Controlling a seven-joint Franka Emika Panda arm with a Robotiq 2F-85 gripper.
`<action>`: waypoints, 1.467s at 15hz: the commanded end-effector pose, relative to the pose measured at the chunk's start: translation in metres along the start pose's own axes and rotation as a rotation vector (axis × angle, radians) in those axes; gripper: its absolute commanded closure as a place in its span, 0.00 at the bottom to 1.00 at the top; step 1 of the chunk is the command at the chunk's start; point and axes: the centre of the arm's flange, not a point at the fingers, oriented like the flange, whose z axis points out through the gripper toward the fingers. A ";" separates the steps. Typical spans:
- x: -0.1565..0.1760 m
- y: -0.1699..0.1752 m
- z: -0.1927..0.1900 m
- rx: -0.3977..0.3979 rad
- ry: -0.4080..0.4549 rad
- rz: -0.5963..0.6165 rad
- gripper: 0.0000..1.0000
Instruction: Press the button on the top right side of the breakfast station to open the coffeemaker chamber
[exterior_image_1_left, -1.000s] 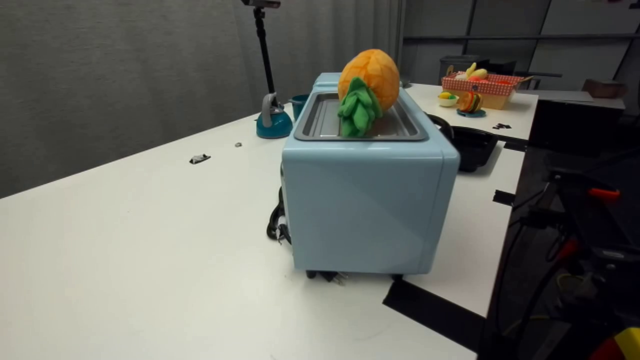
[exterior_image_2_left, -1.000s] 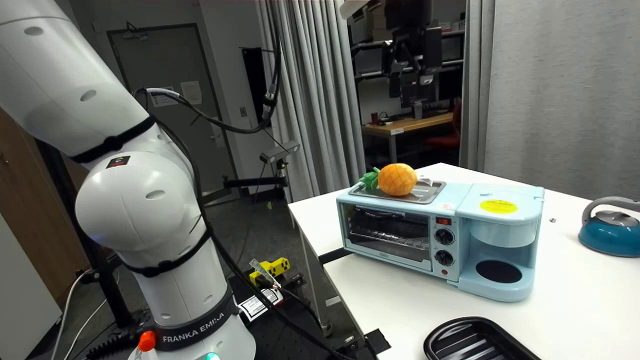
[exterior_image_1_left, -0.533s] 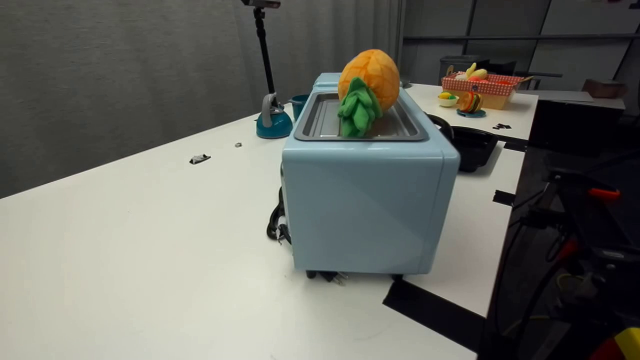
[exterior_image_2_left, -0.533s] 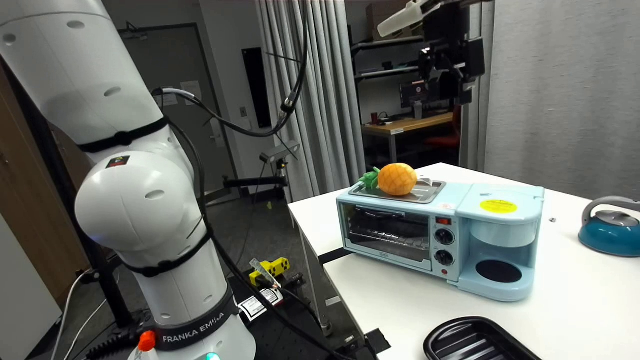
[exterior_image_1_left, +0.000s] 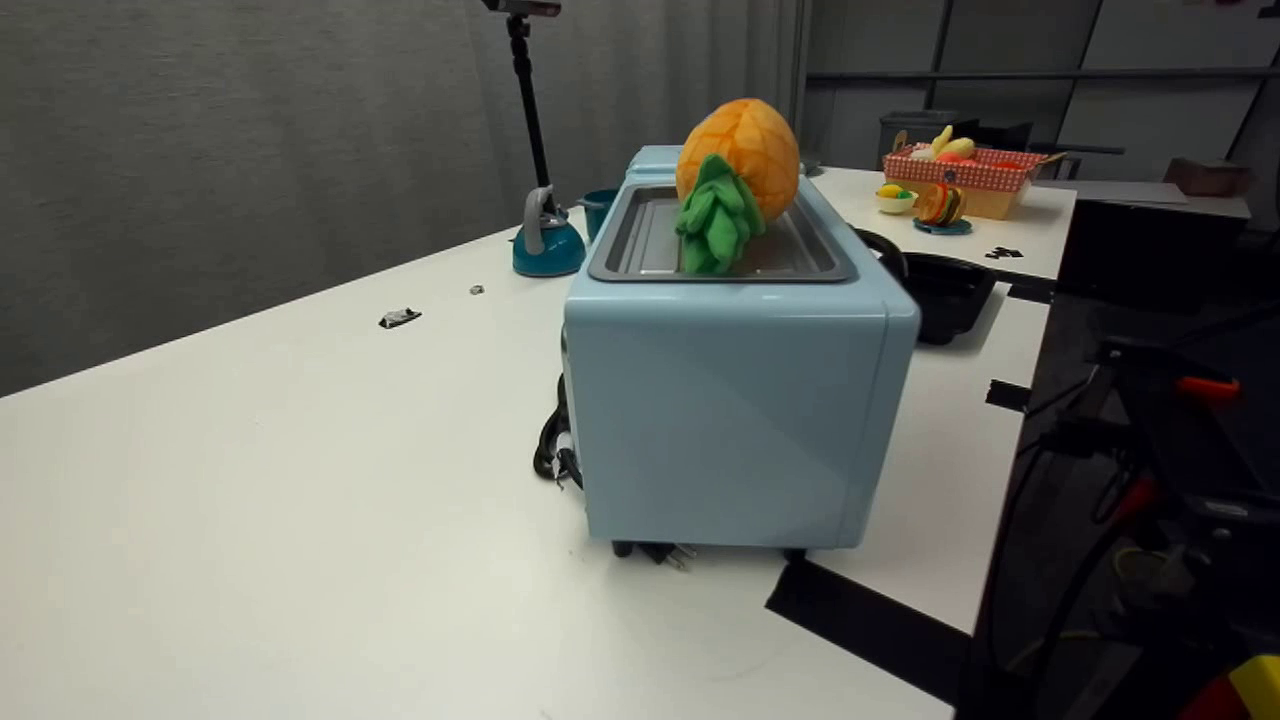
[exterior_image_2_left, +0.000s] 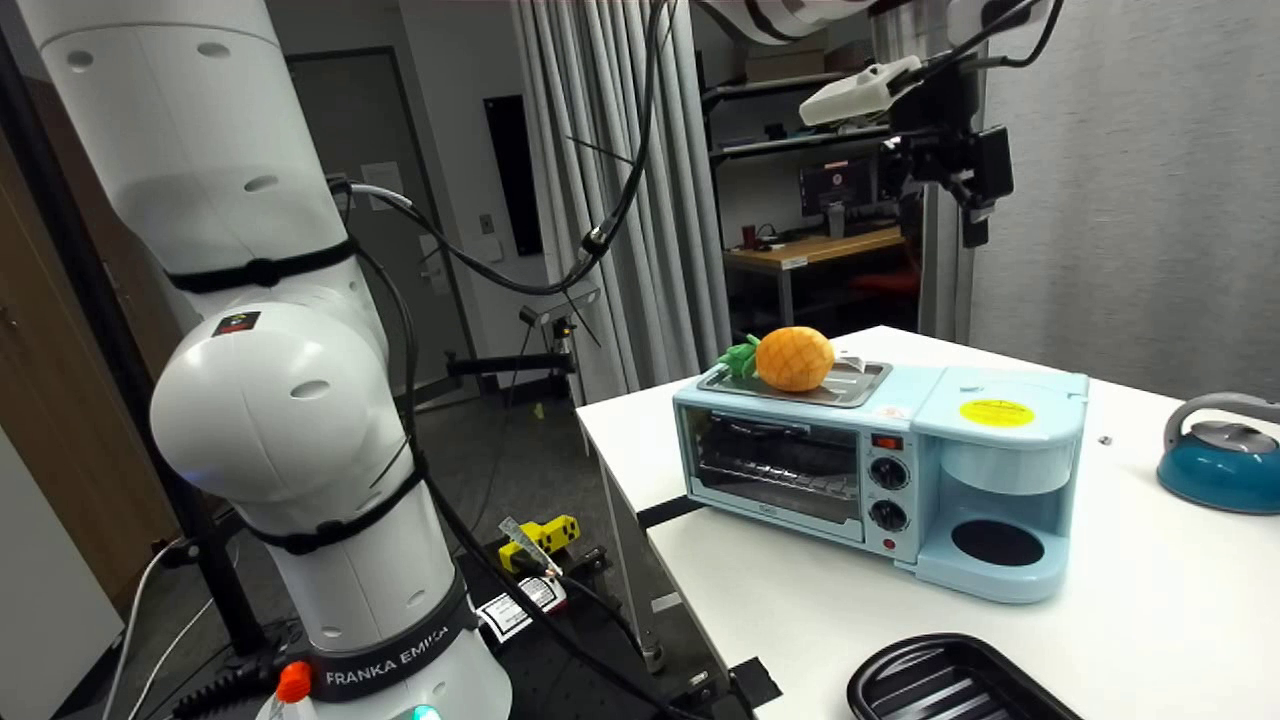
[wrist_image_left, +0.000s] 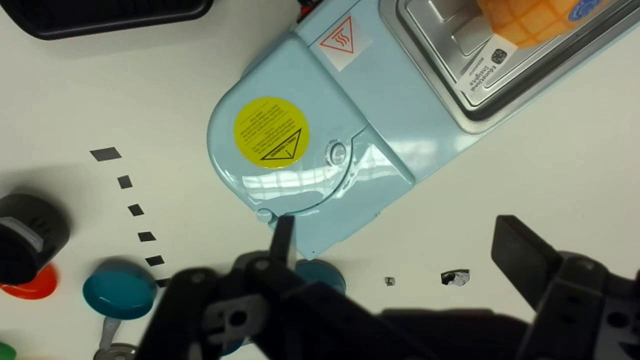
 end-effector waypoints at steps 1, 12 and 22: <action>0.002 0.000 0.003 -0.002 0.002 0.000 0.00; 0.008 -0.002 0.008 -0.012 -0.004 0.002 0.00; 0.039 -0.022 0.051 -0.054 -0.130 0.025 0.00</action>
